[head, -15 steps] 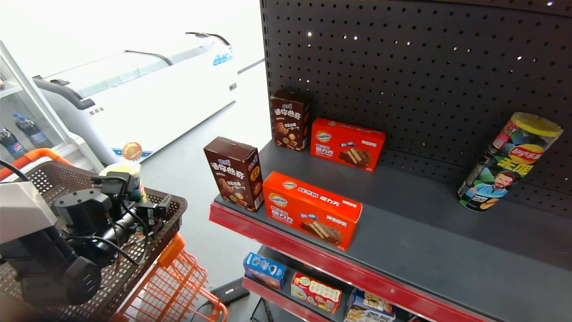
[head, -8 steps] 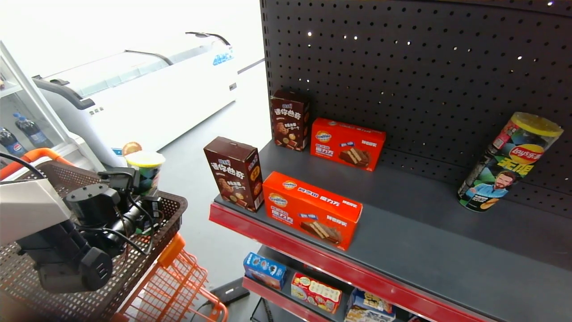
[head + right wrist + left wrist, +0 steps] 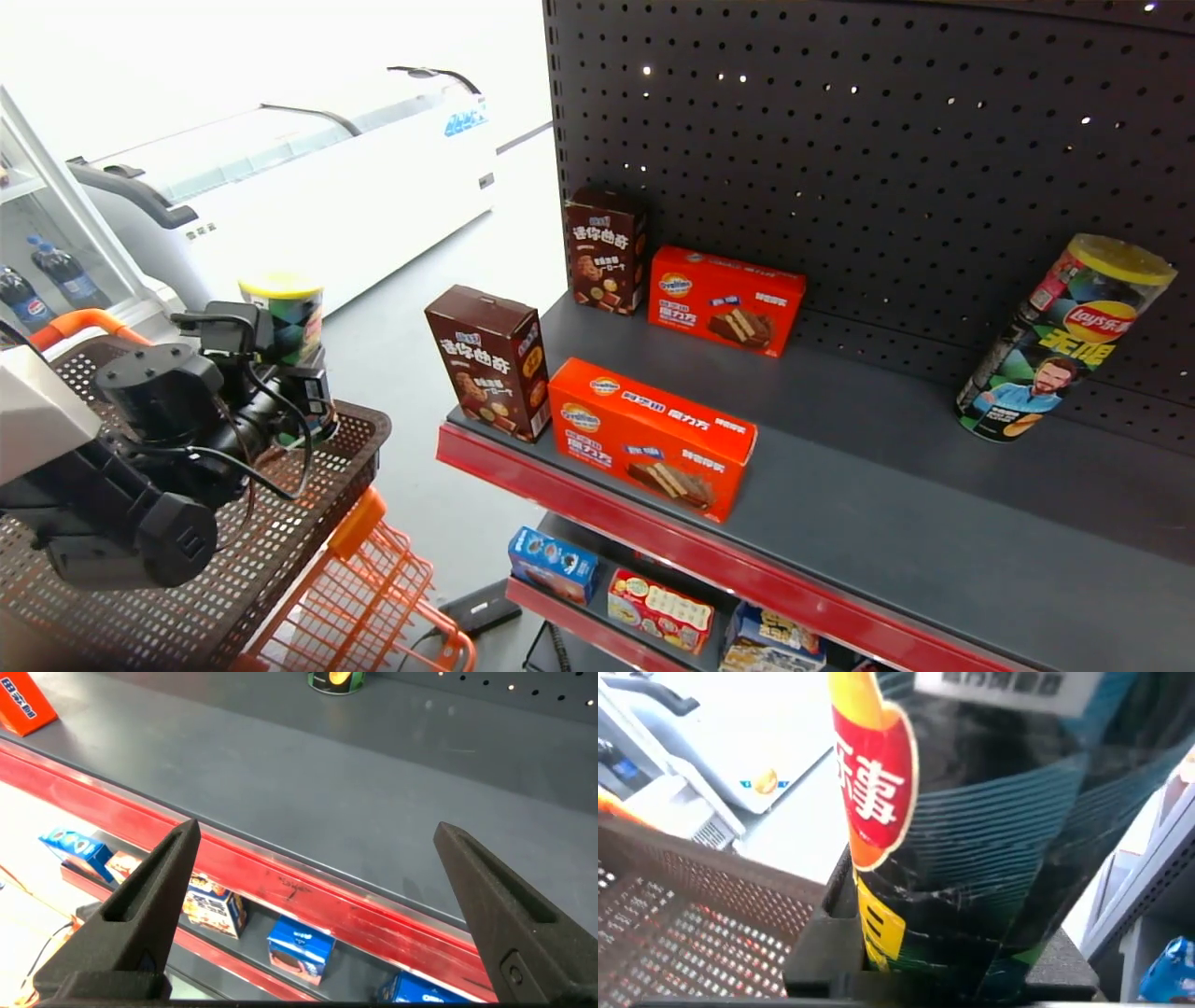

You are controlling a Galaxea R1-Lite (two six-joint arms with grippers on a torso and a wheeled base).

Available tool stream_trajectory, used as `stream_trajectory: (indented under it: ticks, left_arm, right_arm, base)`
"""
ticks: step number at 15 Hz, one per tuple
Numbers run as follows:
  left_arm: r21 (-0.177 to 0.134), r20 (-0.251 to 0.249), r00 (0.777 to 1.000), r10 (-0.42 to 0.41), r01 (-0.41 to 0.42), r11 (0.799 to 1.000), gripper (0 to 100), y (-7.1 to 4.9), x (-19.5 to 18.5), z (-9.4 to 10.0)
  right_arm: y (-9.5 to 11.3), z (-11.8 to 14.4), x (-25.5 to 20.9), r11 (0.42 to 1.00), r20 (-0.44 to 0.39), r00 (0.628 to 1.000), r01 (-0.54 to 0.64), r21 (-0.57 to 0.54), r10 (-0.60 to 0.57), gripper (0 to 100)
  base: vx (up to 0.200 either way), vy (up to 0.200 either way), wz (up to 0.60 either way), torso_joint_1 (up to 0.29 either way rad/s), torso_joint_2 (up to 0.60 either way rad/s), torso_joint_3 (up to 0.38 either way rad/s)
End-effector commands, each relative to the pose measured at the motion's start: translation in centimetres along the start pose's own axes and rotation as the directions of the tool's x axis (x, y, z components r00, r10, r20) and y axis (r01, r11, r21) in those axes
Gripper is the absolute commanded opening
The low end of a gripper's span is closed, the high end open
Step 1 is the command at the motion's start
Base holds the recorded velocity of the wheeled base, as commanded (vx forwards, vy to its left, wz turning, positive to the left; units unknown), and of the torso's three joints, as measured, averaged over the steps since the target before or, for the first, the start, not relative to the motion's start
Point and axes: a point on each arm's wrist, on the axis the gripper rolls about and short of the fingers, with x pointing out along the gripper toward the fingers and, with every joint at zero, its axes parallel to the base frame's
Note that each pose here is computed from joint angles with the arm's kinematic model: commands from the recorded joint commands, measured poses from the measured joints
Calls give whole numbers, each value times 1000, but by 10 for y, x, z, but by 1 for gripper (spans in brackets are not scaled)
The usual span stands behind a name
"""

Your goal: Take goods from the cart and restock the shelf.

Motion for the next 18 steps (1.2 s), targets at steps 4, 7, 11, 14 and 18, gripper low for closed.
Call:
stream_trajectory:
  ticks: [4,7,11,14,18]
  left_arm:
    - [10,110,986,-122,122,993,0,10,-46,70]
    - [16,186,972,-140,139,990,0,14,-65,98]
    - [-8,130,960,-247,251,968,0,9,-118,135]
    - [-43,89,864,-495,500,865,0,-4,-182,139]
    - [-56,87,780,-620,625,779,0,-21,-202,144]
  right_arm:
    - [0,0,0,1000,-2,1000,0,0,0,100]
    - [0,0,0,1000,-2,1000,0,0,0,100]
    - [0,0,0,1000,-2,1000,0,0,0,100]
    - [0,0,0,1000,-2,1000,0,0,0,100]
    - [0,0,0,1000,-2,1000,0,0,0,100]
  base:
    - [0,0,0,0,0,0]
    - [0,0,0,0,0,0]
    - [0,0,0,0,0,0]
    - [0,0,0,0,0,0]
    - [0,0,0,0,0,0]
